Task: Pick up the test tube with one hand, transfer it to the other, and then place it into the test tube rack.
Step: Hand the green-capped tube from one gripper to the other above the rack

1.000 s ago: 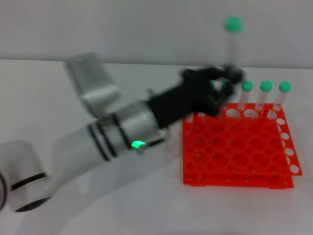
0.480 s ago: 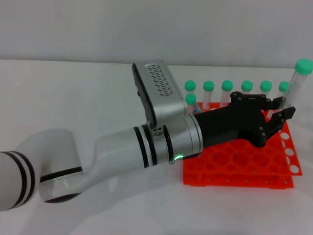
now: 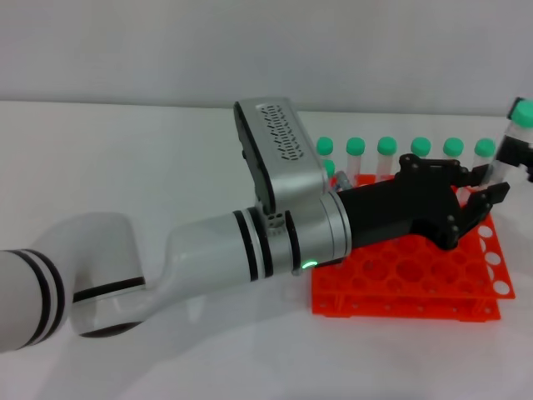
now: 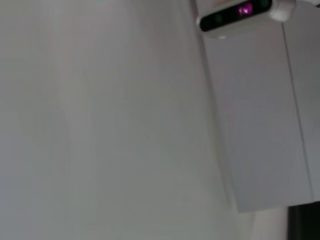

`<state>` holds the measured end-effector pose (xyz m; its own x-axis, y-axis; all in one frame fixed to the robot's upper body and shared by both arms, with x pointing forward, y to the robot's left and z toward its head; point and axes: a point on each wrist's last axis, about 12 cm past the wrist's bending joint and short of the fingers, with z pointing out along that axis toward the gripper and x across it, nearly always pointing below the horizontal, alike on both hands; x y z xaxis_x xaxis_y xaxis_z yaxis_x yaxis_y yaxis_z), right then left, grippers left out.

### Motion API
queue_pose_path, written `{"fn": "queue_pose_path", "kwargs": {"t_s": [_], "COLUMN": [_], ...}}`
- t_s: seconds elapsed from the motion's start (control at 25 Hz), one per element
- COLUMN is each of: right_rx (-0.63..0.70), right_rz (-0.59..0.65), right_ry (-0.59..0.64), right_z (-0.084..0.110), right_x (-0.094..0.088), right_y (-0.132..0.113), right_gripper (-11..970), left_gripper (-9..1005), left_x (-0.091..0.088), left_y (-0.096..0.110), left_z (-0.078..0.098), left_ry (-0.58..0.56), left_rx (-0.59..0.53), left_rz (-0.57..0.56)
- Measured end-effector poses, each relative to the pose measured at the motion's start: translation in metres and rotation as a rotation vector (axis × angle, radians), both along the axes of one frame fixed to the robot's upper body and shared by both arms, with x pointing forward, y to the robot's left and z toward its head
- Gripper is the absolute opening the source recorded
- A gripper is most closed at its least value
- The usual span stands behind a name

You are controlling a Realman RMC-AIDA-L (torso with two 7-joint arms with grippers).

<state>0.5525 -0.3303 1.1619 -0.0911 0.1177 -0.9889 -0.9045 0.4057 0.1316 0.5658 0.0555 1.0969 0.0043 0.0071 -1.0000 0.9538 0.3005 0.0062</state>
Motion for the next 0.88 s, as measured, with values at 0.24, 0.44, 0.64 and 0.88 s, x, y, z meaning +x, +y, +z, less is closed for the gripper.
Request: {"fn": "queue_pose_path", "kwargs": {"t_s": [0.24, 0.44, 0.64, 0.88], "right_rx": [0.000, 0.001, 0.010, 0.012], "right_rz": [0.036, 0.022, 0.004, -0.012], "right_ry": [-0.008, -0.023, -0.039, -0.039], "right_z": [0.003, 0.002, 0.002, 0.000], "right_x": [0.006, 0.005, 0.003, 0.000], "right_y": [0.012, 0.010, 0.006, 0.002], "right_gripper": [755, 747, 662, 537], "left_gripper": [236, 239, 242, 245], "left_x": [0.001, 0.001, 0.001, 0.001], "left_y": [-0.002, -0.001, 0.000, 0.001], "left_z": [0.001, 0.001, 0.001, 0.000], "left_ry": [-0.006, -0.007, -0.009, -0.009], "left_rx": [0.008, 0.008, 0.007, 0.007], "left_rz": [-0.007, -0.007, -0.006, -0.004]}}
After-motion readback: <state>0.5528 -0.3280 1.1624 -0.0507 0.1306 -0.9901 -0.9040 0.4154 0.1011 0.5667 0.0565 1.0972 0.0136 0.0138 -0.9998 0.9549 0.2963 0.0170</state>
